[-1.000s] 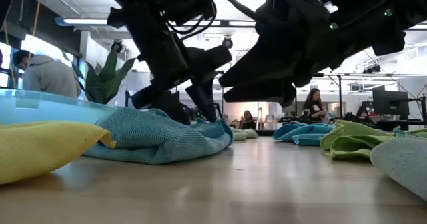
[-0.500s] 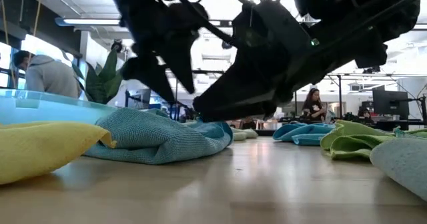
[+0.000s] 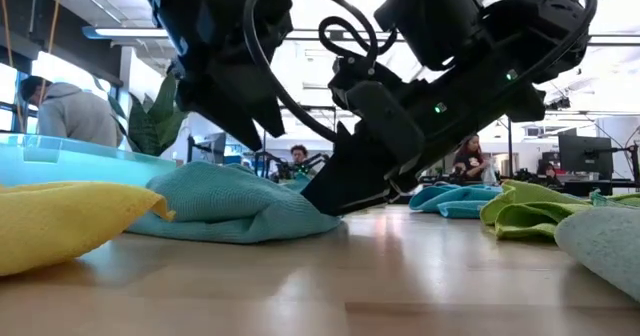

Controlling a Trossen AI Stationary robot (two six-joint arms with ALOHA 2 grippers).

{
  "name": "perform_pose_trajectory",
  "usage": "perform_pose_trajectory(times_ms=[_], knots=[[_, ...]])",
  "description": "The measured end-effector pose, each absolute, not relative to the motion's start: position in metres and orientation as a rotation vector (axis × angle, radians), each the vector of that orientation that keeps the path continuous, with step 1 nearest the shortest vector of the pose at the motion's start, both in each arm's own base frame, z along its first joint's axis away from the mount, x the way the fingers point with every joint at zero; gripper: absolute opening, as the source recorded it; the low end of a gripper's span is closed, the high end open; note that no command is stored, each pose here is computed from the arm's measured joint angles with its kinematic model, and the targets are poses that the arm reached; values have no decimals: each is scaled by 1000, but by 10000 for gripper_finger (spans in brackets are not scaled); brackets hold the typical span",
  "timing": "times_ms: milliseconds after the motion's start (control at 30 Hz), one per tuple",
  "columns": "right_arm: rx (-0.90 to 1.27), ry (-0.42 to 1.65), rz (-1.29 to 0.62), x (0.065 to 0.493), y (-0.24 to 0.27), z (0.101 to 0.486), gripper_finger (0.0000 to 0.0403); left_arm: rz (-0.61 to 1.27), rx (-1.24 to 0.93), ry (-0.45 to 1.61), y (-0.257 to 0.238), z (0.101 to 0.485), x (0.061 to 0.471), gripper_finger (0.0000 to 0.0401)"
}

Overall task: Fold microfiber towels
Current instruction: Fold the bottom blue microfiber towel

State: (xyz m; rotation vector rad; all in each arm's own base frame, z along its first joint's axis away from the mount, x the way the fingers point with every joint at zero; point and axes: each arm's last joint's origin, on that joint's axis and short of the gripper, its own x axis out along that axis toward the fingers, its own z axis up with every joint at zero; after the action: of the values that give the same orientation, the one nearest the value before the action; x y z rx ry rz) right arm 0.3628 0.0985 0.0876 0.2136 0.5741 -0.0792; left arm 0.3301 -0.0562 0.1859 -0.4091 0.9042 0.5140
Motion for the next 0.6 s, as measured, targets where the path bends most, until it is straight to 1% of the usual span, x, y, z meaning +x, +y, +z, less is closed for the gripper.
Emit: perform_pose_trajectory(times_ms=[300,400,600], knots=[[215,578,-81,360,107,87,183,487,-360,878,-53,159,347,257],[219,580,-89,359,110,87,183,540,-305,912,-47,145,349,257],[248,584,-97,357,113,86,183,626,-264,1006,-28,124,347,257]])
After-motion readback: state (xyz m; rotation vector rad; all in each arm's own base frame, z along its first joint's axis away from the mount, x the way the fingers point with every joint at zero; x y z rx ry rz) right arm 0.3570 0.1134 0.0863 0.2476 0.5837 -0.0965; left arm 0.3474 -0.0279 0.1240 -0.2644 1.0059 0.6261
